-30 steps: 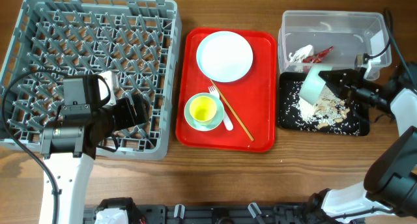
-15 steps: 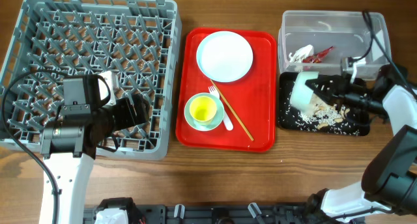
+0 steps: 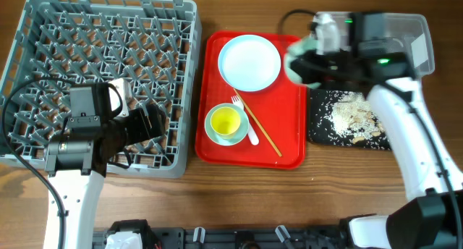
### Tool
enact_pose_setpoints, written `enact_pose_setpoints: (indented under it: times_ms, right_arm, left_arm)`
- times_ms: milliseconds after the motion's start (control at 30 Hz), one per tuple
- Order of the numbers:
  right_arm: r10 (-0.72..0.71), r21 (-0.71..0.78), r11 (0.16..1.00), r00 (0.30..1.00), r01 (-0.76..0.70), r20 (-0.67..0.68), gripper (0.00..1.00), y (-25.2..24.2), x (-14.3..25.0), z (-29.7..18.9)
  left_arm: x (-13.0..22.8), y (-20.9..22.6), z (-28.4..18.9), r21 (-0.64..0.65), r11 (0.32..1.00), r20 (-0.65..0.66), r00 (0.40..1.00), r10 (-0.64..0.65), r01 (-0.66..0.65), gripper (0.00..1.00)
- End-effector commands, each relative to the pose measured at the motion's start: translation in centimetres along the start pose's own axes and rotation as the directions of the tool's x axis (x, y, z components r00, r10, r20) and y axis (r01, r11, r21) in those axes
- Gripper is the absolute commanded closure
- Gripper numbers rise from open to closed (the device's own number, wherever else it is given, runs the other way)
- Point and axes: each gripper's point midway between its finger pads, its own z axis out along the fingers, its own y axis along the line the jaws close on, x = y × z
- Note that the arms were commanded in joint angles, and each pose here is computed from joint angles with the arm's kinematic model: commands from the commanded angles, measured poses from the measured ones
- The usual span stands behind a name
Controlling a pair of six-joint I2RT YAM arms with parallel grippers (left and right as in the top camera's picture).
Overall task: Sort waste into correct bins and load items into the dishwasher rack
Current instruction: 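Set the emptied bowl onto the light-blue plate on the red tray, then grasp the yellow cup from the small bowl with the right gripper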
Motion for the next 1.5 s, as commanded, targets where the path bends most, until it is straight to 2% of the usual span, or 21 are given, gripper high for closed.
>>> enact_pose_setpoints:
  times_ms: [0, 233, 367, 500, 600, 667, 767, 800, 833, 867, 1000, 1067, 1200, 1400, 1467]
  right_arm:
    - [-0.12, 0.119, 0.987, 0.989, 0.11, 0.084, 0.96, 2.9, -2.4, 2.1]
    - [-0.222, 0.137, 0.968, 0.973, 0.211, 0.069, 0.96, 5.1, -1.9, 10.2]
    - [-0.162, 0.144, 0.975, 0.985, 0.168, -0.053, 0.96, 2.7, 1.9, 15.8]
    - [-0.104, 0.138, 0.982, 0.983, 0.125, -0.153, 0.96, 1.4, 5.1, 18.2]
    - [-0.1, 0.113, 0.986, 0.981, 0.12, -0.166, 0.93, 1.8, 5.4, 18.2]
    - [-0.097, 0.115, 0.986, 0.98, 0.118, -0.173, 0.75, 1.9, 5.5, 17.8]
    - [-0.099, 0.114, 0.986, 0.981, 0.119, -0.166, 0.68, 2.4, 4.9, 16.4]
    - [-0.105, 0.112, 0.986, 0.984, 0.122, -0.144, 0.62, 2.9, 4.1, 15.3]
    - [-0.113, 0.108, 0.986, 0.987, 0.125, -0.111, 0.49, 3.5, 3.1, 13.9]
    - [-0.123, 0.103, 0.986, 0.989, 0.131, -0.083, 0.46, 4.2, 2.2, 12.6]
    - [-0.105, 0.084, 0.991, 0.994, 0.108, -0.034, 0.44, 6.6, 1.0, 7.2]
    - [-0.092, 0.005, 0.996, 0.992, 0.093, -0.087, 0.44, 8.2, 2.4, 5.9]
    - [0.019, 0.008, 1.0, 0.962, -0.017, -0.271, 0.44, 7.9, 7.3, 5.8]
    - [0.027, 0.012, 1.0, 0.921, -0.024, -0.389, 0.44, 9.0, 12.0, 6.9]
    - [0.071, 0.071, 0.996, 0.914, -0.046, -0.399, 0.44, 8.6, 13.0, 7.7]
  left_arm:
    - [-0.6, -0.4, -0.4, 0.016, 1.0, 0.016, 1.0, -0.004, 0.003, 0.0]
    - [-0.6, -0.4, -0.4, 0.016, 1.0, 0.016, 1.0, -0.004, 0.003, 0.0]
    - [-0.6, -0.4, -0.4, 0.016, 1.0, 0.016, 1.0, -0.004, 0.003, 0.0]
    - [-0.6, -0.4, -0.4, 0.015, 1.0, 0.016, 1.0, -0.004, 0.004, 0.0]
    - [-0.6, -0.4, -0.4, 0.016, 1.0, 0.016, 1.0, -0.004, 0.003, 0.0]
    - [-0.6, -0.4, -0.4, 0.016, 1.0, 0.016, 1.0, -0.004, 0.003, 0.0]
    - [-0.6, -0.4, -0.4, 0.016, 1.0, 0.016, 1.0, -0.004, 0.003, 0.0]
    - [-0.6, -0.4, -0.4, 0.016, 1.0, 0.016, 1.0, -0.004, 0.003, 0.0]
    - [-0.6, -0.4, -0.4, 0.016, 1.0, 0.016, 1.0, -0.004, 0.003, 0.0]
    - [-0.6, -0.4, -0.4, 0.015, 1.0, 0.016, 1.0, -0.004, 0.003, 0.0]
    - [-0.6, -0.4, -0.4, 0.015, 1.0, 0.017, 1.0, -0.004, 0.003, 0.0]
    - [-0.6, -0.4, -0.4, 0.015, 1.0, 0.017, 1.0, -0.003, 0.003, 0.0]
    - [-0.6, -0.4, -0.4, 0.016, 1.0, 0.017, 1.0, -0.004, 0.003, 0.0]
    - [-0.6, -0.4, -0.4, 0.016, 1.0, 0.017, 1.0, -0.004, 0.003, 0.0]
    - [-0.6, -0.4, -0.4, 0.016, 1.0, 0.017, 1.0, -0.004, 0.003, 0.0]
